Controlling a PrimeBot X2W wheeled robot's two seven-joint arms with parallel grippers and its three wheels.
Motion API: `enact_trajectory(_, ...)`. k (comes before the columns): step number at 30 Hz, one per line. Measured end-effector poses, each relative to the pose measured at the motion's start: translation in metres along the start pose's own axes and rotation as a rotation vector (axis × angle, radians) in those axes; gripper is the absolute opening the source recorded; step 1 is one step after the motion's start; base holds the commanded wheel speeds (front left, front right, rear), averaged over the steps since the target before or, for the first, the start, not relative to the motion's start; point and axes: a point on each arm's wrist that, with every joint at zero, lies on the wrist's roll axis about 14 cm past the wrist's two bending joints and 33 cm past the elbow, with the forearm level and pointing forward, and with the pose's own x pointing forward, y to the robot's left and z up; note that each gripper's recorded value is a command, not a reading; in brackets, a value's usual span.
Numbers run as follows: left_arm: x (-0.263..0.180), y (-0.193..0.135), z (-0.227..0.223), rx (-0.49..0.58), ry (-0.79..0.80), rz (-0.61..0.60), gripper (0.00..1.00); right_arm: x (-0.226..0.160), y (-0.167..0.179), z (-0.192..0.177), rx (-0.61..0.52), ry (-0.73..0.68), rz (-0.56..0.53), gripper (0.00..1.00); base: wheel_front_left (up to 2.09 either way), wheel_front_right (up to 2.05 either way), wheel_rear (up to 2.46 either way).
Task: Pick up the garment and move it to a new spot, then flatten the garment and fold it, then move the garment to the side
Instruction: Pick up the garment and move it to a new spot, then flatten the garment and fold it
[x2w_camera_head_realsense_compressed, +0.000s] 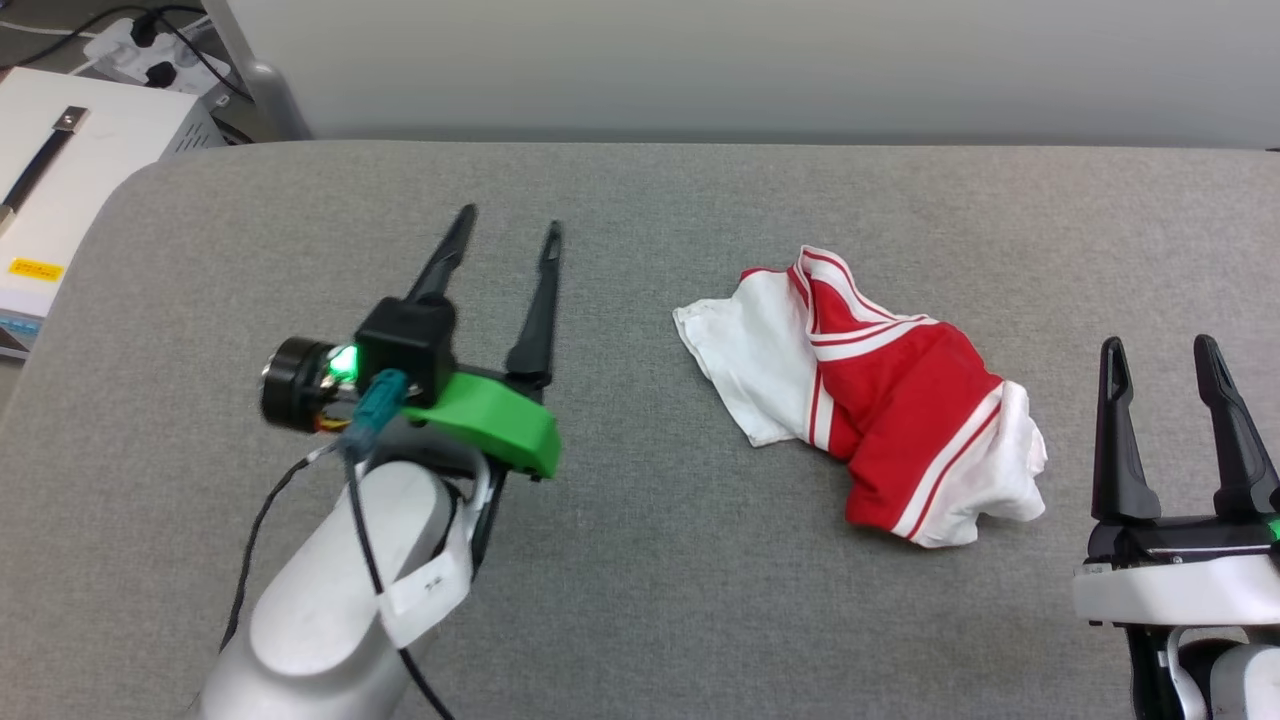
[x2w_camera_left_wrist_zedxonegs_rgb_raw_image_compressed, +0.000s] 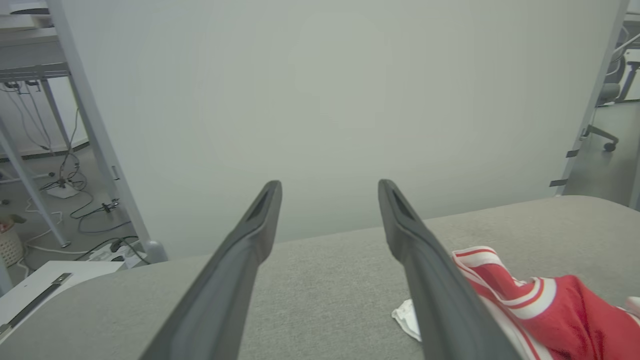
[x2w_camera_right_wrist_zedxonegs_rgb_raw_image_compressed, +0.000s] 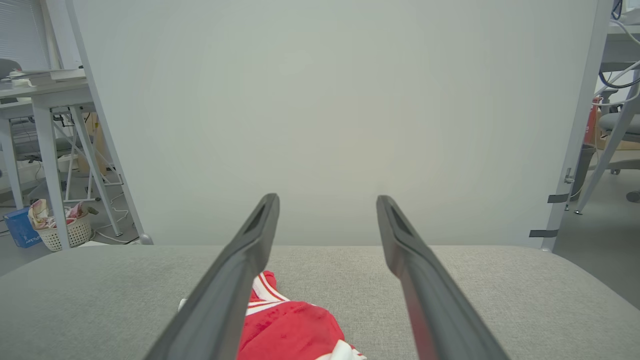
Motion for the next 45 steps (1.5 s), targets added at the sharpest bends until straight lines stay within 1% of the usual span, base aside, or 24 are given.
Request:
enact_trajectory(1, -0.007, 0.012, 0.002, 0.006, -0.005, 0.042, 1.00, -0.001, 0.002, 0.000, 0.004, 0.001, 0.004, 1.00, 0.00, 0.00, 0.00)
enact_trajectory(2, -0.030, 0.042, 0.005, 0.026, -0.015, 0.145, 1.00, -0.003, 0.007, -0.001, 0.011, 0.006, 0.017, 1.00, 0.00, 0.00, 0.00)
enact_trajectory(5, -0.052, 0.063, 0.007, 0.031, -0.018, 0.228, 1.00, -0.004, 0.010, -0.001, 0.017, 0.010, 0.026, 1.00, 0.00, 0.00, 0.00)
enact_trajectory(8, -0.072, 0.071, 0.005, 0.015, -0.016, 0.268, 1.00, -0.007, 0.013, -0.002, 0.026, 0.016, 0.031, 1.00, 0.00, 0.00, 0.00)
enact_trajectory(14, -0.103, 0.069, -0.013, -0.013, 0.038, 0.282, 1.00, -0.016, 0.012, -0.007, 0.039, 0.040, 0.025, 1.00, 0.00, 0.00, 0.00)
enact_trajectory(19, -0.115, 0.056, -0.028, -0.039, 0.080, 0.263, 1.00, -0.029, 0.011, -0.019, 0.052, 0.090, 0.016, 1.00, 0.00, 0.00, 0.00)
enact_trajectory(30, -0.133, 0.052, -0.041, -0.049, 0.118, 0.273, 1.00, -0.052, 0.015, -0.039, 0.062, 0.173, 0.020, 1.00, 0.00, 0.00, 0.00)
enact_trajectory(39, -0.139, 0.055, -0.046, -0.046, 0.135, 0.285, 1.00, -0.055, 0.017, -0.040, 0.065, 0.180, 0.026, 1.00, 0.00, 0.00, 0.00)
enact_trajectory(45, -0.136, 0.055, -0.047, -0.052, 0.135, 0.272, 1.00, -0.056, 0.017, -0.040, 0.064, 0.180, 0.024, 1.00, 0.00, 0.00, 0.00)
